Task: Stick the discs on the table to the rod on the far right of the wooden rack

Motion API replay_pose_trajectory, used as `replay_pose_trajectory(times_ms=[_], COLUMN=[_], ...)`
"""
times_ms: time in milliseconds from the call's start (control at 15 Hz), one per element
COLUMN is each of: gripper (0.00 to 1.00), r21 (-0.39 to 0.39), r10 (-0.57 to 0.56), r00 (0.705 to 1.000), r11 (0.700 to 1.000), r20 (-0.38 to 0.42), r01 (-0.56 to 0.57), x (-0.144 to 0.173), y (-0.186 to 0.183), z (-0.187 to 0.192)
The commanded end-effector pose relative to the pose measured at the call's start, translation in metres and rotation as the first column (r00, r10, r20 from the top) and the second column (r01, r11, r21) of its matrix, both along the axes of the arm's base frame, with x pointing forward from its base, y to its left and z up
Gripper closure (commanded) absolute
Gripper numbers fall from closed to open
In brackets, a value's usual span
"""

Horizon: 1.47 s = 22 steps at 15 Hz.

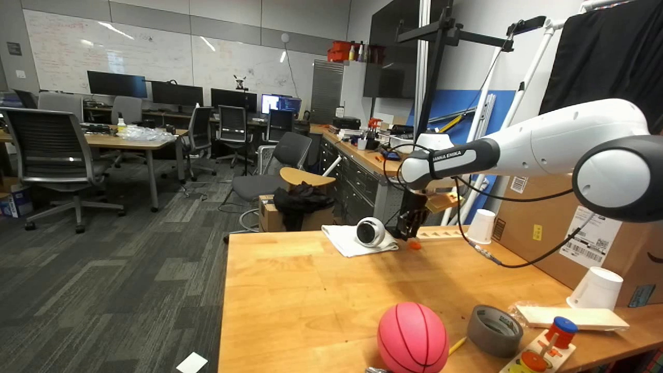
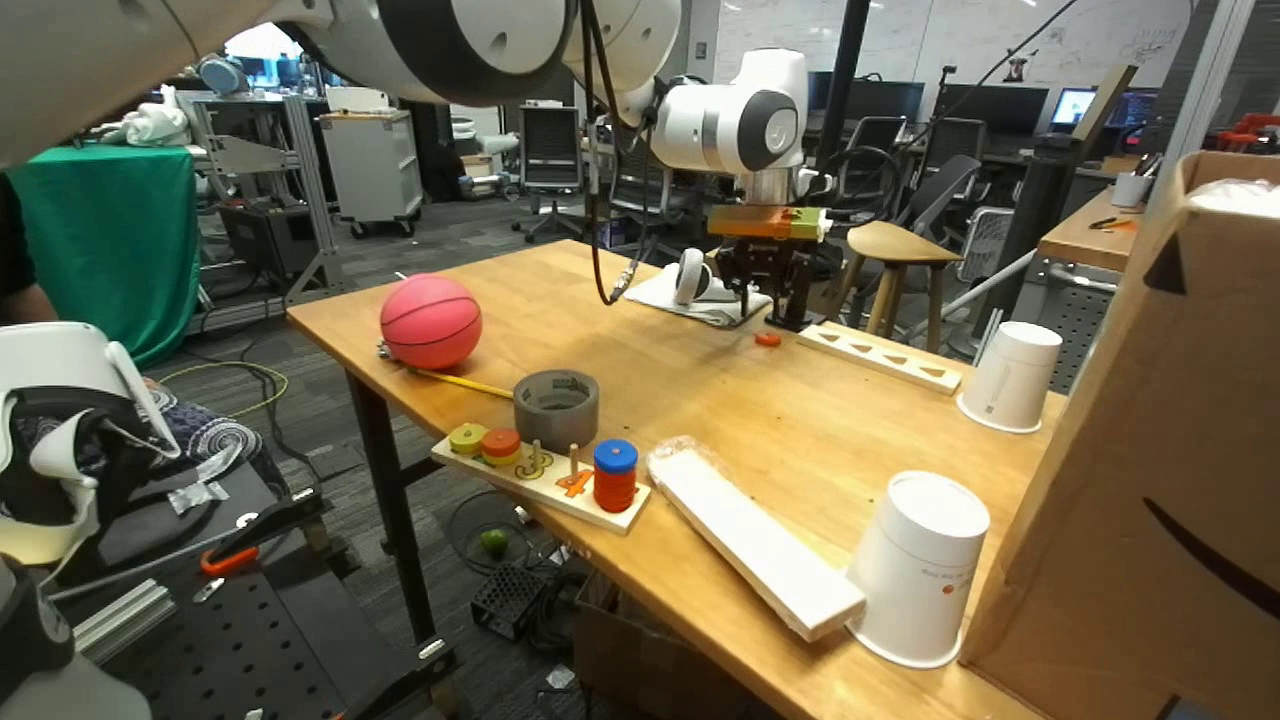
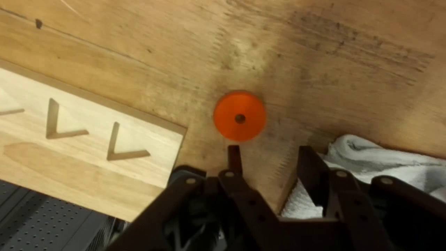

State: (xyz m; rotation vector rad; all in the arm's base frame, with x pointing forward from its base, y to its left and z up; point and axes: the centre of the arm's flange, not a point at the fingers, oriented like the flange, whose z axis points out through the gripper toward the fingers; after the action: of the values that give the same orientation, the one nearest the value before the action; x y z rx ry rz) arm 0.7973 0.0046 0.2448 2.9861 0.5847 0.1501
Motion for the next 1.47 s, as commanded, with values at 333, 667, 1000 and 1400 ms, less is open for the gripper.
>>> replay_pose_trajectory(times_ms=[333,667,1000,1400], gripper=[0.36,0.01,0.00,0.00], r21=[-0.132,-0.150,-0.123,-0.085], r10=[0.065,0.063,0.048,-0.015], r00=[0.998,0.998,0.998,1.000], r11=[0.989,0.987,0.991,0.996], r20=[0.022,-0.015,-0.041,-0.006], r01=[-0.062,-0.065,-0.053,0.015], x=[-0.034,-0.036,-0.032,-0.025], y=[0.016,0.004,-0.003,-0.032], z=[0.024,0.005,-0.015,-0.020])
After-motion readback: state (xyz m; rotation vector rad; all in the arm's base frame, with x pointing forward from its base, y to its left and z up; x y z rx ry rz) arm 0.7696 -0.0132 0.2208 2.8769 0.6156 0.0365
